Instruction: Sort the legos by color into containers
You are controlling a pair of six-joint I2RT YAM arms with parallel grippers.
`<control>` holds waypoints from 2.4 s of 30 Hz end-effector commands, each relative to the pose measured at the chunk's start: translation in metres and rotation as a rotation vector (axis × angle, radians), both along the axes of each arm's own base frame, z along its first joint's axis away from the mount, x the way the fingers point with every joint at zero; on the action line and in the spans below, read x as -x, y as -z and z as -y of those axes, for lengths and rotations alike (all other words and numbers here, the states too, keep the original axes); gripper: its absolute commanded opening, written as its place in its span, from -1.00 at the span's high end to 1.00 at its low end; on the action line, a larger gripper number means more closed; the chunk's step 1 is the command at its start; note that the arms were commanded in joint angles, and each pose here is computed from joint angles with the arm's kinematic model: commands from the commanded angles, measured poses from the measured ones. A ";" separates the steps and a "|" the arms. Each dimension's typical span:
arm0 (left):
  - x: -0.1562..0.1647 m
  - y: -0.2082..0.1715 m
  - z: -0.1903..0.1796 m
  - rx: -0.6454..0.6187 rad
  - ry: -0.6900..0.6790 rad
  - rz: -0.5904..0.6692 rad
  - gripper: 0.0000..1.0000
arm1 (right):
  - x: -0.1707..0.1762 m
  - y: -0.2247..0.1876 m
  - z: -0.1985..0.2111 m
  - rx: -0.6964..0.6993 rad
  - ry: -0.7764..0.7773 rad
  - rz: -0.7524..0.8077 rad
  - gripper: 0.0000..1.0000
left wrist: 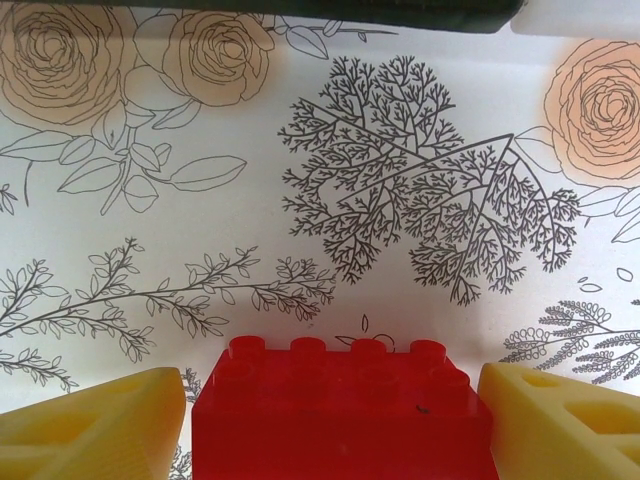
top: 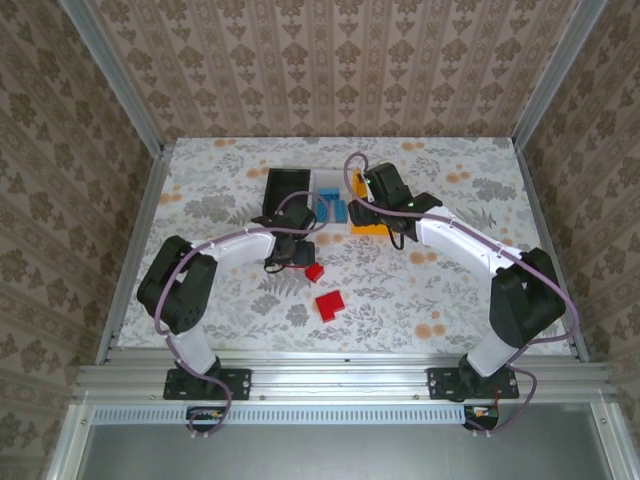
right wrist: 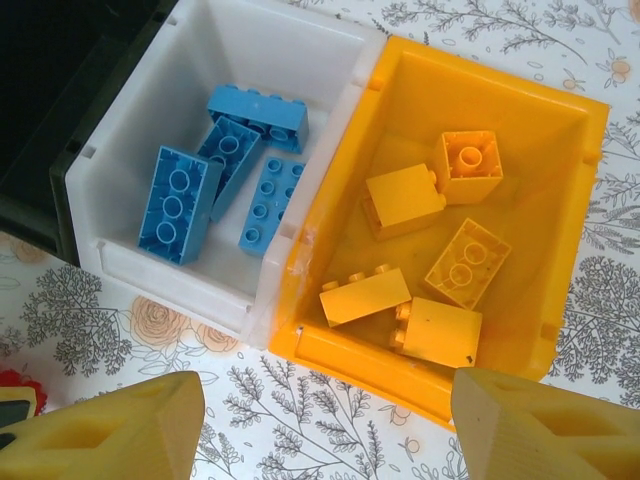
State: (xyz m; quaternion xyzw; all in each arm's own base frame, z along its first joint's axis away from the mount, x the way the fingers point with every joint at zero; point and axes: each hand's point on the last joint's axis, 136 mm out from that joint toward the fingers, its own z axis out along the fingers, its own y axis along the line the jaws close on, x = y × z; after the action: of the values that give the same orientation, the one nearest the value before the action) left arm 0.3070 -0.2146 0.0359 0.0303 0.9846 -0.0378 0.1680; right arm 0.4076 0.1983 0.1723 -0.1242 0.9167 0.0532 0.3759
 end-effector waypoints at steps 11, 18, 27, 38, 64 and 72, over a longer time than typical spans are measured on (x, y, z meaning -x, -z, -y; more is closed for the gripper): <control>0.006 -0.001 -0.005 -0.032 0.009 -0.004 -0.29 | 0.007 -0.019 -0.003 -0.032 -0.010 0.051 -0.33; -0.012 -0.049 -0.001 -0.019 0.039 0.105 -0.26 | 0.008 -0.018 -0.005 -0.034 -0.015 0.052 -0.33; -0.089 -0.114 -0.018 -0.034 0.010 0.243 -0.23 | 0.009 -0.018 -0.005 -0.048 -0.016 0.052 -0.33; -0.161 -0.099 -0.010 -0.031 0.009 0.218 -0.23 | 0.012 -0.009 -0.004 -0.058 -0.023 0.033 -0.33; -0.054 -0.130 0.028 0.082 0.155 0.231 -0.63 | 0.029 -0.012 0.003 -0.099 0.010 0.043 -0.34; 0.049 -0.039 0.058 0.051 0.423 0.078 -0.99 | 0.068 -0.003 0.015 -0.162 0.019 0.045 -0.65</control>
State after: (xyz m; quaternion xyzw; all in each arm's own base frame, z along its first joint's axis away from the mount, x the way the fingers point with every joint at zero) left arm 0.2700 -0.2696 0.1042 0.2106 0.9465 -0.0928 0.2262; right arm 0.3473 0.1846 0.1647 -0.0986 0.9110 0.1054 0.3863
